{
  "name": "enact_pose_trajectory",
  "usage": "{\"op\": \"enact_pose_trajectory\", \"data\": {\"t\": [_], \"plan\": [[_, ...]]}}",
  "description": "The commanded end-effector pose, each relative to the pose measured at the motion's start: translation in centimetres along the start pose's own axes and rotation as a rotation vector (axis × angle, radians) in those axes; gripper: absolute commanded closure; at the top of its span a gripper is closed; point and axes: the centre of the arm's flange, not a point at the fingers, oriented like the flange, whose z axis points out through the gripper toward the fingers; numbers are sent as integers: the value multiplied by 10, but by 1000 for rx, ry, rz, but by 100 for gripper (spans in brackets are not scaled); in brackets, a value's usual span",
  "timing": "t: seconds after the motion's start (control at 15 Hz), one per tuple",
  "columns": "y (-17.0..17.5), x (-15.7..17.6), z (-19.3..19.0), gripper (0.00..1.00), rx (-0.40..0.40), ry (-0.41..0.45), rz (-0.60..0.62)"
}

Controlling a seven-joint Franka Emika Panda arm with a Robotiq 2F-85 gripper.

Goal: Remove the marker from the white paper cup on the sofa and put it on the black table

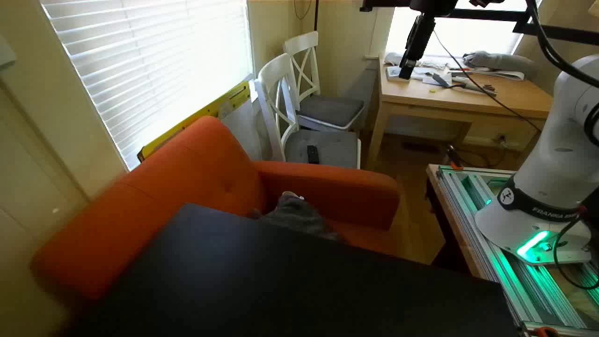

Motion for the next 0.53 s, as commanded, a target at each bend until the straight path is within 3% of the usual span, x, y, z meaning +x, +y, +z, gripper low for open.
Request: {"op": "enact_pose_trajectory", "data": {"t": [0.0,0.4,0.47], "plan": [[0,0,0,0,0,0,0],[0,0,0,0,0,0,0],[-5,10,14,0,16,-5,0]]}}
